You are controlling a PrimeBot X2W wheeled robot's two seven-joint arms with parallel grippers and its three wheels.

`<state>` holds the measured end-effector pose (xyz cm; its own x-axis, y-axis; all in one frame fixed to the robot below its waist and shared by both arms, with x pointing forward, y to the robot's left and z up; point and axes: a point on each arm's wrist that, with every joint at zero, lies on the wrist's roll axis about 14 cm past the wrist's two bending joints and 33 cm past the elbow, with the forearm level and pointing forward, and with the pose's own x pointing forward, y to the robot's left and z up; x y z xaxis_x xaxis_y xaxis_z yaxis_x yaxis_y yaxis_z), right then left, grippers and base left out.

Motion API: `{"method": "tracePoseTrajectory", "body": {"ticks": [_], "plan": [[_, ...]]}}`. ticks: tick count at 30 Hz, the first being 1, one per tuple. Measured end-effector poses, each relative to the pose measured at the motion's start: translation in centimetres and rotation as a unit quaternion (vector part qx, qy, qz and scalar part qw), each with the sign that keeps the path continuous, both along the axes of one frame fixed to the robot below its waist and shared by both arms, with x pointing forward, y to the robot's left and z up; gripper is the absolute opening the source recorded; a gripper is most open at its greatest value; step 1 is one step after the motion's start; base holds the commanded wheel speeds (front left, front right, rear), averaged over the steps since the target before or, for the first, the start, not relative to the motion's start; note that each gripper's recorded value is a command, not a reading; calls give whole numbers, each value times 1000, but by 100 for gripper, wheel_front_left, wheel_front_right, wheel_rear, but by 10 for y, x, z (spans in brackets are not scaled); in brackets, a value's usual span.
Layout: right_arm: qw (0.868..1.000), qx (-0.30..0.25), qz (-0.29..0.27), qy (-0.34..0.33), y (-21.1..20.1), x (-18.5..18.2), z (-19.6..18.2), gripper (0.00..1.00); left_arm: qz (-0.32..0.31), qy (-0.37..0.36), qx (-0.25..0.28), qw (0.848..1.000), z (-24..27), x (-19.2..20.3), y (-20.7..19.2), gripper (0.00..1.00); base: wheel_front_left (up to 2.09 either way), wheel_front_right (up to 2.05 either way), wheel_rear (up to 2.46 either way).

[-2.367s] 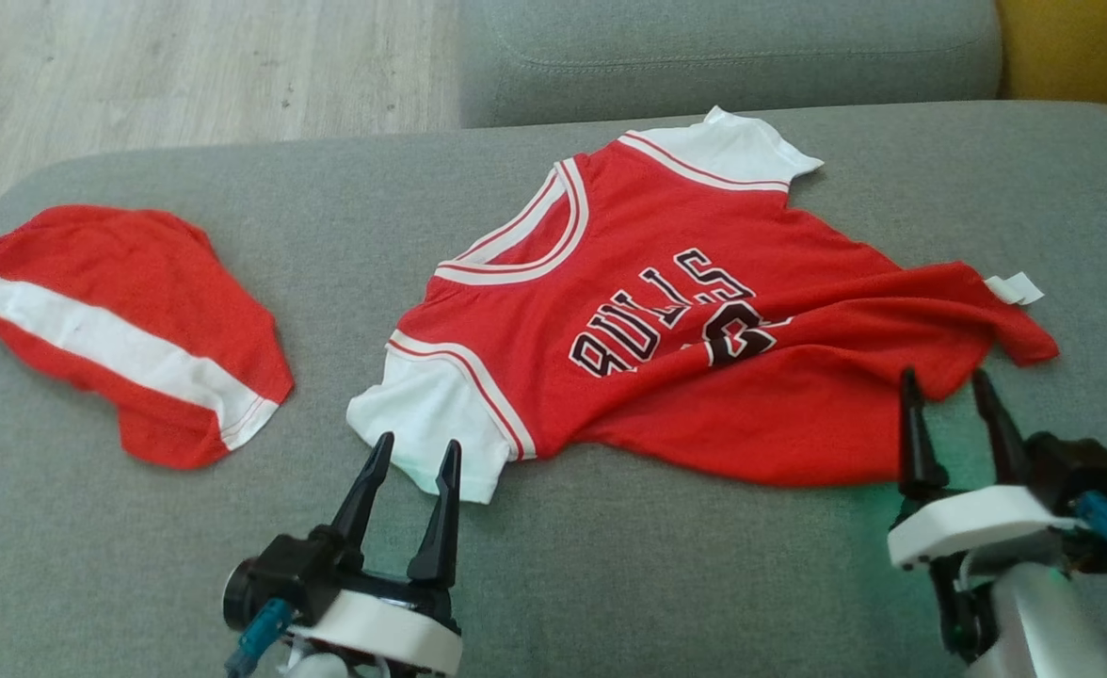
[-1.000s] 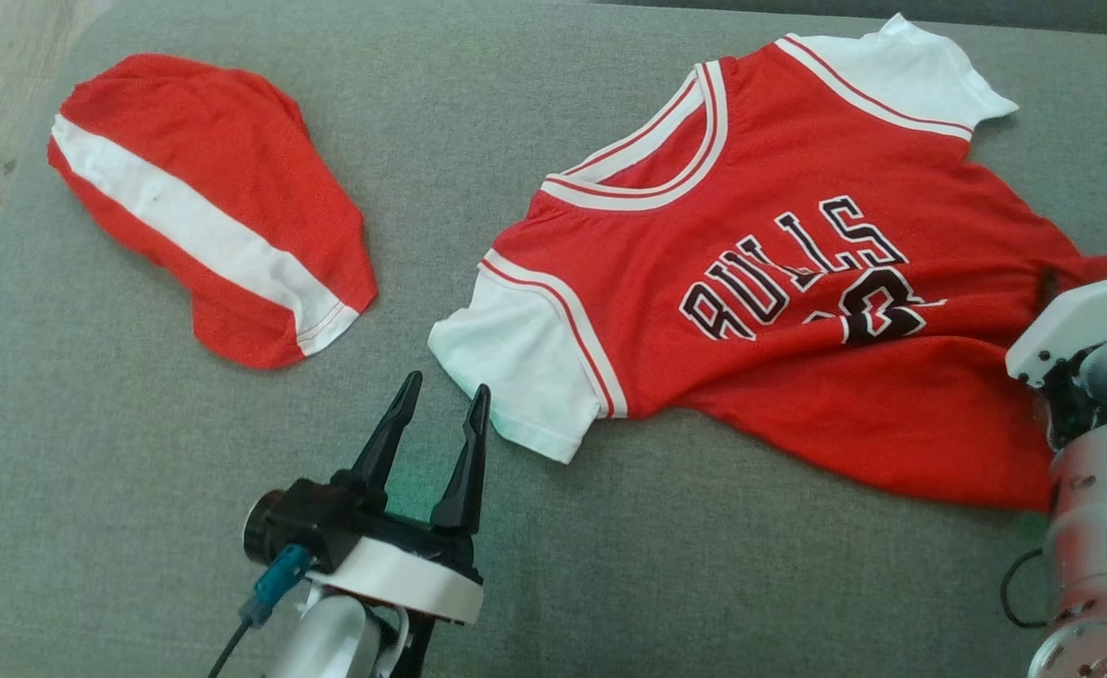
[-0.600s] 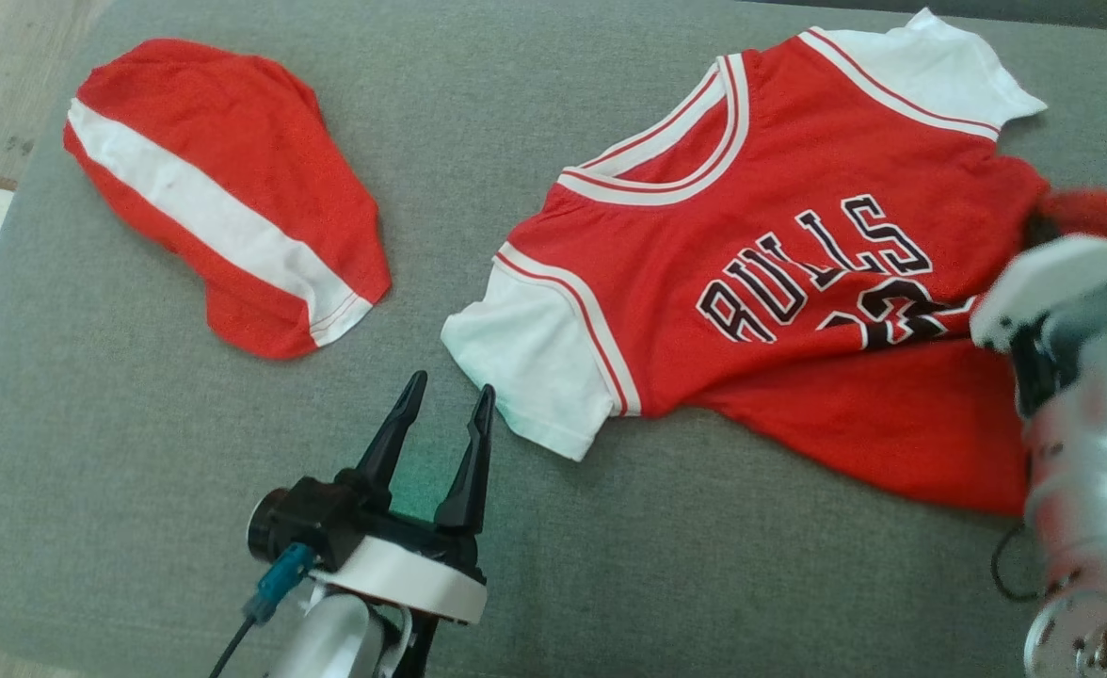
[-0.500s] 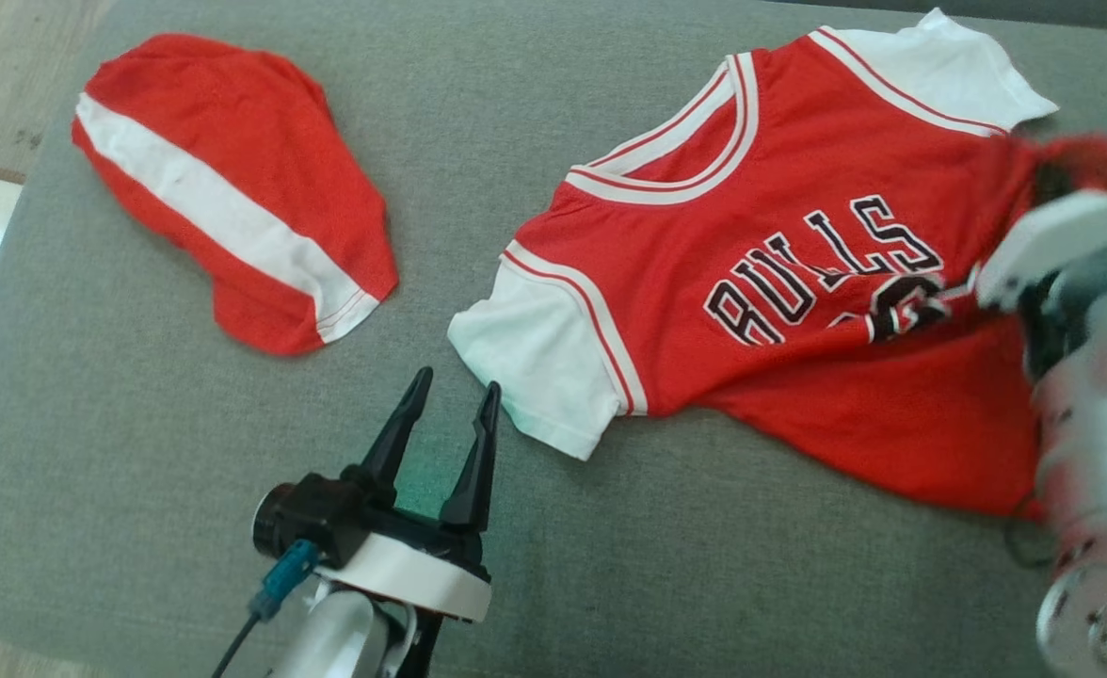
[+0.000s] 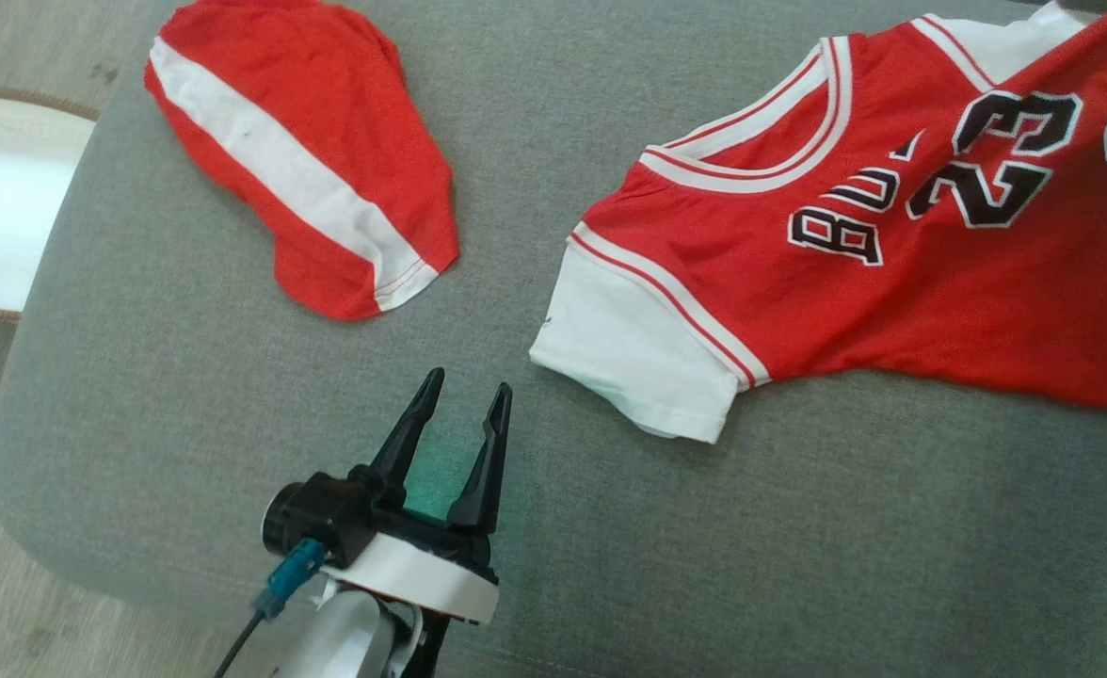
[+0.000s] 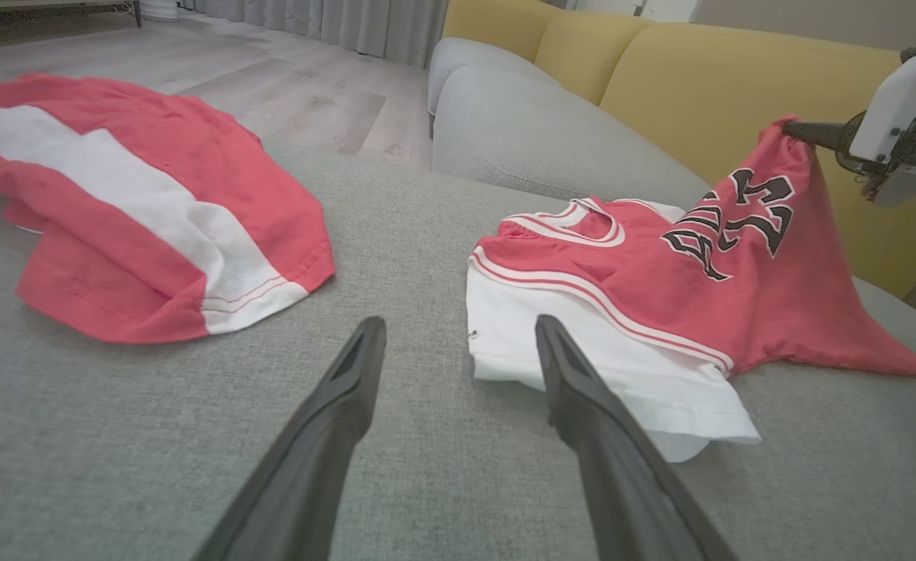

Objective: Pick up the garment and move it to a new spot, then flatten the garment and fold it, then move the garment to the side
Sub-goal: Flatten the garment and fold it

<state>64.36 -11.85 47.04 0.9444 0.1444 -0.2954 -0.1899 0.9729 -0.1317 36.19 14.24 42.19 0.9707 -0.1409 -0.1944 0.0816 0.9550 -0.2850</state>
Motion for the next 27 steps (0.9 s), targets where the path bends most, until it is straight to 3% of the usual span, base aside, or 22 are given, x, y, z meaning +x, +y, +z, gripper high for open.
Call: {"method": "tracePoseTrajectory", "body": {"ticks": [5, 12, 19, 27], "plan": [[1000, -15, 6, 24, 2, -3, -13, 100, 5, 0, -1, 1000, 1, 1, 3, 100, 0, 0, 0], [1000, -2, 4, -6, -4, -19, 0, 100, 2, -25, -2, 1000, 14, 10, 2, 100, 0, 0, 0], [998, 49, -3, -34, -3, -59, 7, 100, -9, -56, 2, 998, 31, 21, -4, 100, 0, 0, 0], [992, 80, -35, -91, -35, -120, 20, 100, -44, -73, -8, 996, 41, 18, -30, 100, 0, 0, 0]]}}
